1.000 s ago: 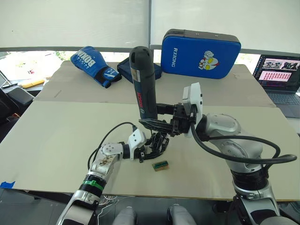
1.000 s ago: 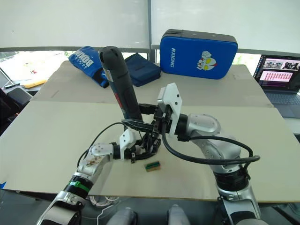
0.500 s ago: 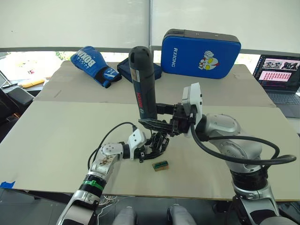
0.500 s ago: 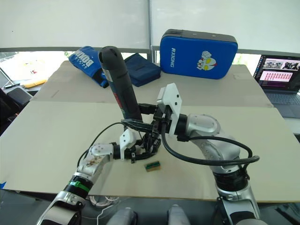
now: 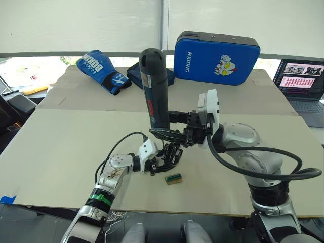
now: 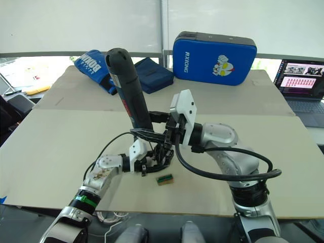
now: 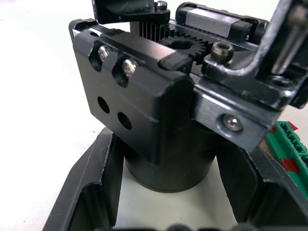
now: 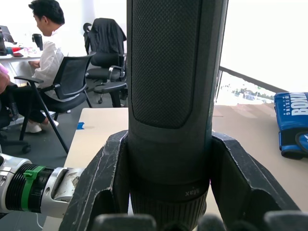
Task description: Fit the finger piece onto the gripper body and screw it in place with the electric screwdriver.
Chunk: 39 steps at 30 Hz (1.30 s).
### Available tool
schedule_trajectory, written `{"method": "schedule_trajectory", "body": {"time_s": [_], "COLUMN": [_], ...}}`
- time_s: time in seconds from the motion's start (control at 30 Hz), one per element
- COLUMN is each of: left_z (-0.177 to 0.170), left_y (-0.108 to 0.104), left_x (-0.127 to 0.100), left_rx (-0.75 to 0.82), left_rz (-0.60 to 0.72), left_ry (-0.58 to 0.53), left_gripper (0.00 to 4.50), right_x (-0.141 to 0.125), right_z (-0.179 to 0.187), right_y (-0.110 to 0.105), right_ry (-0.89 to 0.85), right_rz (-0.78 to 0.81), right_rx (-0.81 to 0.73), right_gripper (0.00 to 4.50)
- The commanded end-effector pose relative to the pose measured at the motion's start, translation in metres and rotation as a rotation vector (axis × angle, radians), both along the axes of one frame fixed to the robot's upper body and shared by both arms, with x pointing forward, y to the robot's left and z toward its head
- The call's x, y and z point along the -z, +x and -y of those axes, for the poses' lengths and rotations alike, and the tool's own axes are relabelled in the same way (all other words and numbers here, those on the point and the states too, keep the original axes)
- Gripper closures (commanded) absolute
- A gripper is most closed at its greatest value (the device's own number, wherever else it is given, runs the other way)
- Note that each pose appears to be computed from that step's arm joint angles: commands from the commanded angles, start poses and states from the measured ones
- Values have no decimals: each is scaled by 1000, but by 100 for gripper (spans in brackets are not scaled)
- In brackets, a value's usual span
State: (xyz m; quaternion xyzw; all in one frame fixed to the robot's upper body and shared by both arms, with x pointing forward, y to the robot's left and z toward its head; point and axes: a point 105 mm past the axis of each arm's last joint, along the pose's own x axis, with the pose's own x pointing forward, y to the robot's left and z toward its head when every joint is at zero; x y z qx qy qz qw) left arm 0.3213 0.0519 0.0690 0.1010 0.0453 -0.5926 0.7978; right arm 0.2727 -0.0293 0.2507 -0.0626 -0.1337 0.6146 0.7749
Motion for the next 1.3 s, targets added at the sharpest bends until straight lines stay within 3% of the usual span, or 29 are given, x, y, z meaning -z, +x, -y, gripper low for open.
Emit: {"method": "schedule_trajectory", "body": {"time_s": [0.03,1.3], "left_z": [7,9], "left_y": [-14,-15], "left_x": [24,24], "left_rx": [47,52], "left_rz": [-85,-92], "left_ry": [46,46], "left_gripper": [219,219], "right_x": [-15,-3], "right_z": [1,2], "right_y": [-9,-4], "right_ry": [42,56], "right_rz": [69,43], "right_rx": [-24,8], "right_gripper": [257,257]}}
